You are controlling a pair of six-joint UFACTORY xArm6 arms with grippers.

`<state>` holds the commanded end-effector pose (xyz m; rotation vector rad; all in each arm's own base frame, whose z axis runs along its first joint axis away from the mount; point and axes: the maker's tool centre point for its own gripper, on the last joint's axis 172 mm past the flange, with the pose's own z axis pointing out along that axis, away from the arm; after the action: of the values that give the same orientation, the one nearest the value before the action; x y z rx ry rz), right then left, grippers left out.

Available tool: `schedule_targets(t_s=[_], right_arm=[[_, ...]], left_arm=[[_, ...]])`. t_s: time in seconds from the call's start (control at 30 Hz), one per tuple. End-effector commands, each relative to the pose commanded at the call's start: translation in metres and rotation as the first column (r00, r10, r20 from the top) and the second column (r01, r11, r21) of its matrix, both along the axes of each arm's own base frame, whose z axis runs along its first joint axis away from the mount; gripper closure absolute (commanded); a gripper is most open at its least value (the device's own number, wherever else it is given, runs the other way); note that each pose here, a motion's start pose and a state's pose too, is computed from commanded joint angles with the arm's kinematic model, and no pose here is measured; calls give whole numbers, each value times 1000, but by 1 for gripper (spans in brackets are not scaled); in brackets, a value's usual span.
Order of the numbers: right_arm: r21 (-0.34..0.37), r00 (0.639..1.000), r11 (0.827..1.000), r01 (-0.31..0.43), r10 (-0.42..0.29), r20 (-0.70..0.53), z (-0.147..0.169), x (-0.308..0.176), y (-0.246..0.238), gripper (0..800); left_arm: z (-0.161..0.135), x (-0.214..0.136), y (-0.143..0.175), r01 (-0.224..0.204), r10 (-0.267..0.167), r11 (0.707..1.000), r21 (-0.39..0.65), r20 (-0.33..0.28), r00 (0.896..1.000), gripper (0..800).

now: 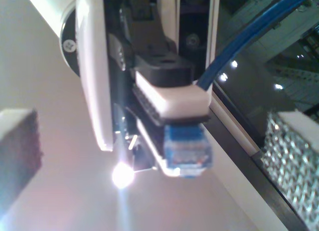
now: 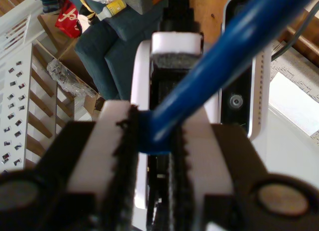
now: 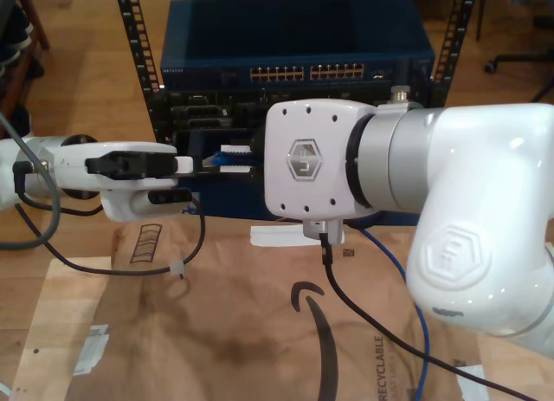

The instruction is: Grab the cable and plug it in

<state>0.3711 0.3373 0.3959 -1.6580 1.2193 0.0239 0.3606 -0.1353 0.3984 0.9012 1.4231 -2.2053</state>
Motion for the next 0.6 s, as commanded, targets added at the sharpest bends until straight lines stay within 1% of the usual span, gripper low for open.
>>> schedule_targets(t_s=[0.03,0.07,0.1,0.13,0.17,0.2,0.23,0.27,0.3,0.33,0.37,0.4,0.47,0.5,0.57,0.6], right_arm=[[-2,1000,1000,2,-2,-2,-2,1,0,790],[-1,1000,1000,15,-15,0,-1,5,-3,792],[-2,999,999,43,-43,18,0,14,-7,794],[-6,996,997,82,-82,44,0,26,-12,798],[-2,990,993,121,-121,69,3,38,-17,798],[-8,986,989,147,-146,84,1,47,-20,798],[-16,983,987,162,-160,89,-4,52,-22,798],[-24,981,985,172,-169,91,-8,56,-23,798],[-33,979,982,185,-182,92,-14,60,-25,798],[-38,972,976,215,-210,104,-17,68,-34,798],[-41,963,968,249,-243,120,-18,76,-46,798],[-39,949,957,289,-281,143,-15,85,-60,798],[-53,931,940,337,-324,169,-23,93,-76,798],[-54,918,930,362,-346,196,-22,97,-83,798],[-66,886,911,408,-377,272,-20,103,-97,798],[-77,872,903,422,-381,308,-21,105,-102,797]], left_arm=[[2,0,0,0,0,1000,6,6,1000,110],[3,0,0,-3,3,1000,16,11,1000,40],[6,2,1,-10,9,1000,27,22,1000,31],[10,6,5,-20,18,999,40,48,999,22],[10,12,11,-44,40,998,53,67,997,9],[8,17,16,-67,62,995,72,74,995,8],[3,19,24,-81,73,992,100,79,994,7],[-2,19,34,-81,68,985,149,94,993,6],[-8,17,45,-75,52,974,214,110,993,5],[-15,15,56,-68,37,960,273,118,992,5],[-20,12,65,-59,20,946,319,124,992,5],[-23,10,75,-60,13,933,356,132,991,5],[-24,9,94,-79,19,910,407,148,989,5],[-23,6,100,-84,16,898,432,158,987,5],[-30,-7,109,-65,-13,867,494,152,988,5],[-32,-15,115,-56,-31,847,529,154,988,5]])
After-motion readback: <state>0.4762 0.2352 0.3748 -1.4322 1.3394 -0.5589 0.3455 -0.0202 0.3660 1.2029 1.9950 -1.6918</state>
